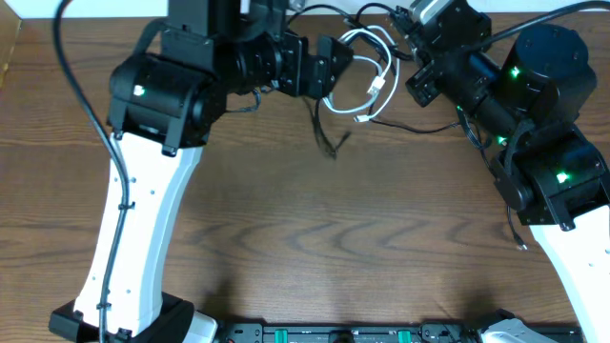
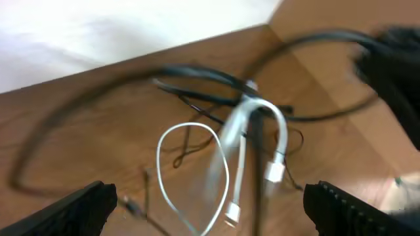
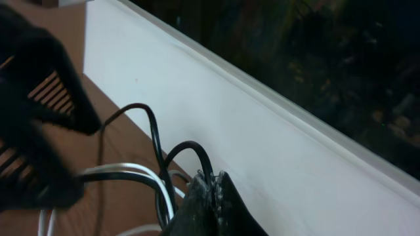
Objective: Untangle cables
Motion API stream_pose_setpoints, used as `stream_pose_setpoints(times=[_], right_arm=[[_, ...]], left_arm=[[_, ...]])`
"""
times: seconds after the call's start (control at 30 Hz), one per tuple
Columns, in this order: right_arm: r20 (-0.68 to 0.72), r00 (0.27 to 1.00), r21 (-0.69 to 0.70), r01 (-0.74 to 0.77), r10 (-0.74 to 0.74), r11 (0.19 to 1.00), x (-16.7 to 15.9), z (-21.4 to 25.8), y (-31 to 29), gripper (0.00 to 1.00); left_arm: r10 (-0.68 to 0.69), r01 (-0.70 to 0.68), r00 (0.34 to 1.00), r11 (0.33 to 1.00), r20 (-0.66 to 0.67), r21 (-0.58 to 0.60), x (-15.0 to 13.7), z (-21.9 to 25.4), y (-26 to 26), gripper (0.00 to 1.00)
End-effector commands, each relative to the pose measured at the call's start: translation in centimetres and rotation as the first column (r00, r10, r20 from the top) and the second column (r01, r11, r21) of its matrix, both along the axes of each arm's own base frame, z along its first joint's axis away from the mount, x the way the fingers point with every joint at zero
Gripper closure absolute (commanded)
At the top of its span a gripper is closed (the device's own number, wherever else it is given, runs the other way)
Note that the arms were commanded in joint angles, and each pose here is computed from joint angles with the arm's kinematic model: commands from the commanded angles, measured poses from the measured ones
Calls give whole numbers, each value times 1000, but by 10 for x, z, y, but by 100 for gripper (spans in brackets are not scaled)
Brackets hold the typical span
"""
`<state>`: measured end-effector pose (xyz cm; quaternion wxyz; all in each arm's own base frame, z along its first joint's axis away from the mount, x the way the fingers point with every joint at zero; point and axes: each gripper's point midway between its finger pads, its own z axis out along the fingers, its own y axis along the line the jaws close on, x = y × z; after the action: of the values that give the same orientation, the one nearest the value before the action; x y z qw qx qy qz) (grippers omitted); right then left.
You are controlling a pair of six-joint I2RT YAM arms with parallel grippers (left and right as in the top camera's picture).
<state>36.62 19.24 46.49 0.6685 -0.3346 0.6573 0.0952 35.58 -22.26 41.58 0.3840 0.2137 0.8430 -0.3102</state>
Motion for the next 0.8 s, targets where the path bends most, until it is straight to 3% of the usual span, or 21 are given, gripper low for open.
stream_pose_setpoints(times=[0.0,0.07,0.17,0.23,0.27,0.37,0.6,0.77], right_arm=[[-24,998,7,66,-66,998,9,-4,-8,99],[-41,995,-4,89,-89,996,16,-11,-10,99],[-63,993,-17,96,-97,995,23,-21,-9,99],[-79,992,-24,96,-97,995,29,-29,-7,99],[-82,992,-23,96,-98,995,31,-30,-6,99],[-82,992,18,97,-95,995,31,-24,-5,99],[-71,993,150,104,-95,983,32,-2,-4,99],[-78,997,213,3,14,977,22,5,11,99]], left_arm=[[-119,118,990,993,70,9,-19,13,-16,4],[-121,121,990,993,72,8,-20,13,-17,5],[-121,120,990,993,73,7,-20,14,-17,16],[-123,122,990,992,73,7,-21,14,-17,33],[-123,122,990,992,73,7,-21,14,-17,35],[-122,122,990,992,73,8,-21,14,-17,36],[-123,122,990,992,69,8,-21,13,-17,55],[-122,122,990,993,73,8,-21,14,-17,58]])
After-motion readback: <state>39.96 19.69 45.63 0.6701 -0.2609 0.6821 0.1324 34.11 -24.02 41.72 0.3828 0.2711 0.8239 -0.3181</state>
